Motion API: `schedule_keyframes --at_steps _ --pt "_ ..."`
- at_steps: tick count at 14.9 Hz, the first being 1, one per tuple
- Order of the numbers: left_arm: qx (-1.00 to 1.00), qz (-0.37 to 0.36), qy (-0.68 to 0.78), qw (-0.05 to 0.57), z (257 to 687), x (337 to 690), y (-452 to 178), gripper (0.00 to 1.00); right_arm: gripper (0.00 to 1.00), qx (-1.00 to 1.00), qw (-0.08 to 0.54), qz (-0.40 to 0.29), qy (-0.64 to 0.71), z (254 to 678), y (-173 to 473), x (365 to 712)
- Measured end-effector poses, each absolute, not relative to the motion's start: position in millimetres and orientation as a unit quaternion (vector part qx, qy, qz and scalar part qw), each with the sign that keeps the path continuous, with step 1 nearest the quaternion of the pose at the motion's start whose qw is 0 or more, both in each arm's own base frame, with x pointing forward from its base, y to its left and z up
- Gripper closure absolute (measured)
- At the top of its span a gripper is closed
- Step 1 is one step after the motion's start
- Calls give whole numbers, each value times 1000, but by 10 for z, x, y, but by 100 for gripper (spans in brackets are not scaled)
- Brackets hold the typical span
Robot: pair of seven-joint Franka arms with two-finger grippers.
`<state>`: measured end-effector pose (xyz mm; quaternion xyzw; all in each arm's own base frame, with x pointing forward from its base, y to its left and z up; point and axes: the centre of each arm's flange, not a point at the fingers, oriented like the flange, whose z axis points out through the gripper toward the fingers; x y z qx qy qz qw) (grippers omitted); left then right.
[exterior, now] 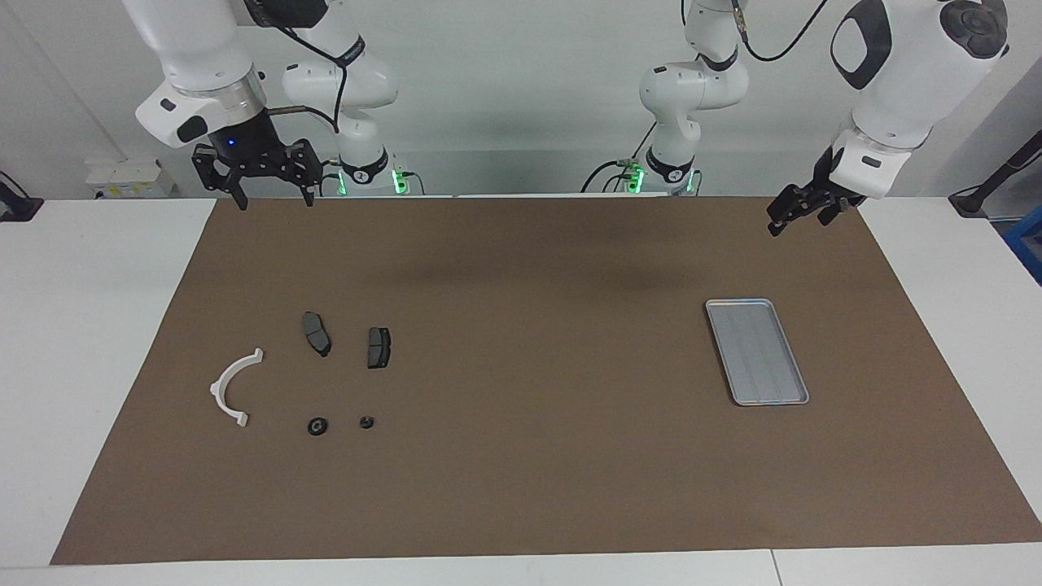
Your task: Place bearing gear from tray to pile
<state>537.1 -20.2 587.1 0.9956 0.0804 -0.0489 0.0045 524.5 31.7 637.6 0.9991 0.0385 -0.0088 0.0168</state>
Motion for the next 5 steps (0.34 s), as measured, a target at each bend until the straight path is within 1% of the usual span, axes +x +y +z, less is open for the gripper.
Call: schedule_keyframes --at_steps 5 --pt "996 -49 80 4 5871 5372 -202 0 0 999 18 -5 38 6364 315 5270"
